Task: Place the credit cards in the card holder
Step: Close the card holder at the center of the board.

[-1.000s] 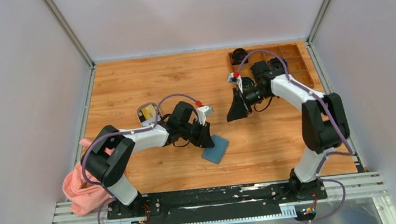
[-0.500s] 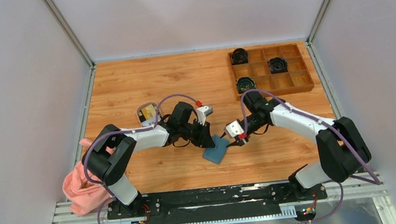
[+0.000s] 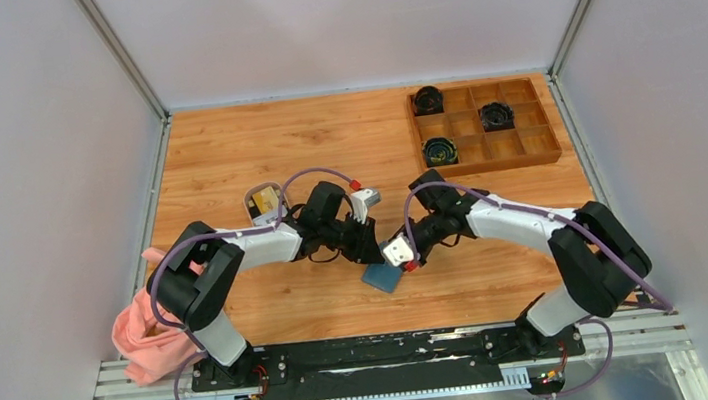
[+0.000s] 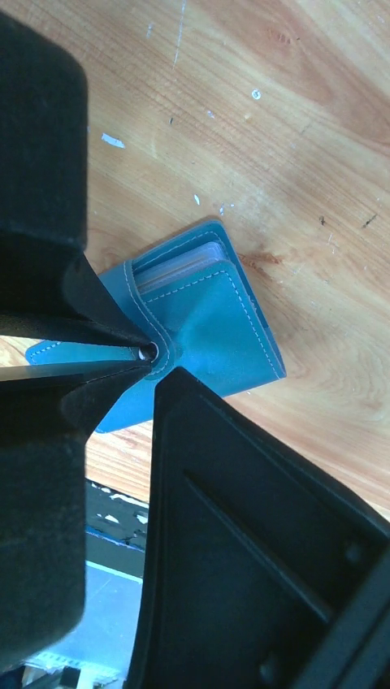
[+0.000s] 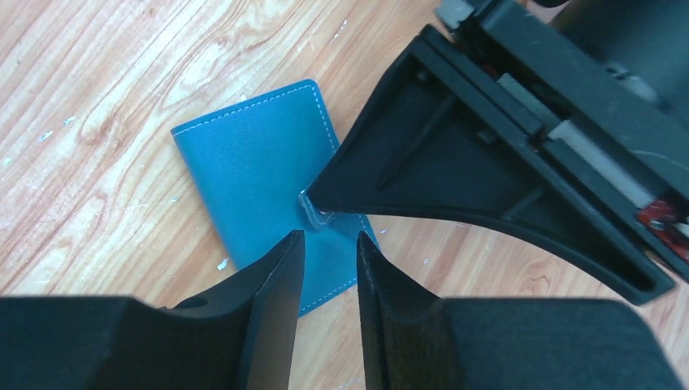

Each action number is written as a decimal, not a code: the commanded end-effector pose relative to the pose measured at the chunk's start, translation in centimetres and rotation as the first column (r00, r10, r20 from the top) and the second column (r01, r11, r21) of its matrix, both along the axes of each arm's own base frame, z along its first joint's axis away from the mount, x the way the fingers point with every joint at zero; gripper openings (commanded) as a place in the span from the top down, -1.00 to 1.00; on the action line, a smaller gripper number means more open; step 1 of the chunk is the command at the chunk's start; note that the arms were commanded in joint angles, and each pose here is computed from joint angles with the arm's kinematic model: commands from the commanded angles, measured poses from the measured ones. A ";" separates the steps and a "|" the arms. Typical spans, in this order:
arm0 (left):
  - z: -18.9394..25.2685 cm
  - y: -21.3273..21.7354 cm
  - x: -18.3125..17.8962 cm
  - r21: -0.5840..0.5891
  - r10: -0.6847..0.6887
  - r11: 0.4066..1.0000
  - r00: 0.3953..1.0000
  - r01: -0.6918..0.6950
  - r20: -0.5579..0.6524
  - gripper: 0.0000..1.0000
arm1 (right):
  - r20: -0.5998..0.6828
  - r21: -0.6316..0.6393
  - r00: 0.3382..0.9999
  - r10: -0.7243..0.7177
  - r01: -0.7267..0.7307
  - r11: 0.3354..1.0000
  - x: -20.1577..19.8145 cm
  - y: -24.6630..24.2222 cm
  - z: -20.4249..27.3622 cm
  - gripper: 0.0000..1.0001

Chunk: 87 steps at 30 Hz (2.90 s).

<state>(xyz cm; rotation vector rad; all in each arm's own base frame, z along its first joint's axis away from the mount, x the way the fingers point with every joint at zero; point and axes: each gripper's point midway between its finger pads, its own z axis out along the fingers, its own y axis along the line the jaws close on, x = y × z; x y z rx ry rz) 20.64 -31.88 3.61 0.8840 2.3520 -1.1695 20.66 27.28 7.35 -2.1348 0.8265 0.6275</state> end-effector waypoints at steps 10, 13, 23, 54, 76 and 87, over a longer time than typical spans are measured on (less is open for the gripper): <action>-7.8 5.9 -5.1 0.304 0.037 0.952 0.980 0.024 -0.194 0.60 | 0.022 -0.101 0.999 0.023 -0.021 0.995 -1.0 0.2 -3.4 0.45; -7.8 5.9 -5.2 0.303 0.037 0.953 0.980 0.024 -0.194 0.60 | 0.025 -0.099 0.999 0.030 -0.028 0.995 -1.3 0.4 -3.5 0.46; -7.5 5.9 -5.1 0.289 0.051 0.957 0.979 0.009 -0.199 0.59 | 0.027 -0.107 0.996 0.086 -0.083 0.991 -2.8 0.2 -3.7 0.87; -4.4 5.3 -2.8 0.187 0.172 0.973 0.964 -0.134 -0.204 0.46 | 0.051 -0.174 0.986 0.160 -0.149 0.973 -4.6 -0.9 -3.8 1.00; -5.8 6.2 -3.0 0.289 0.236 0.943 0.945 -0.167 -0.225 0.71 | 0.094 -0.326 0.961 0.259 -0.216 0.920 -5.8 -1.9 -5.9 1.00; -6.5 6.1 -4.2 0.378 0.211 0.917 0.958 -0.125 -0.195 0.76 | 0.082 -0.365 0.962 0.261 -0.214 0.906 -6.1 -2.1 -6.4 1.00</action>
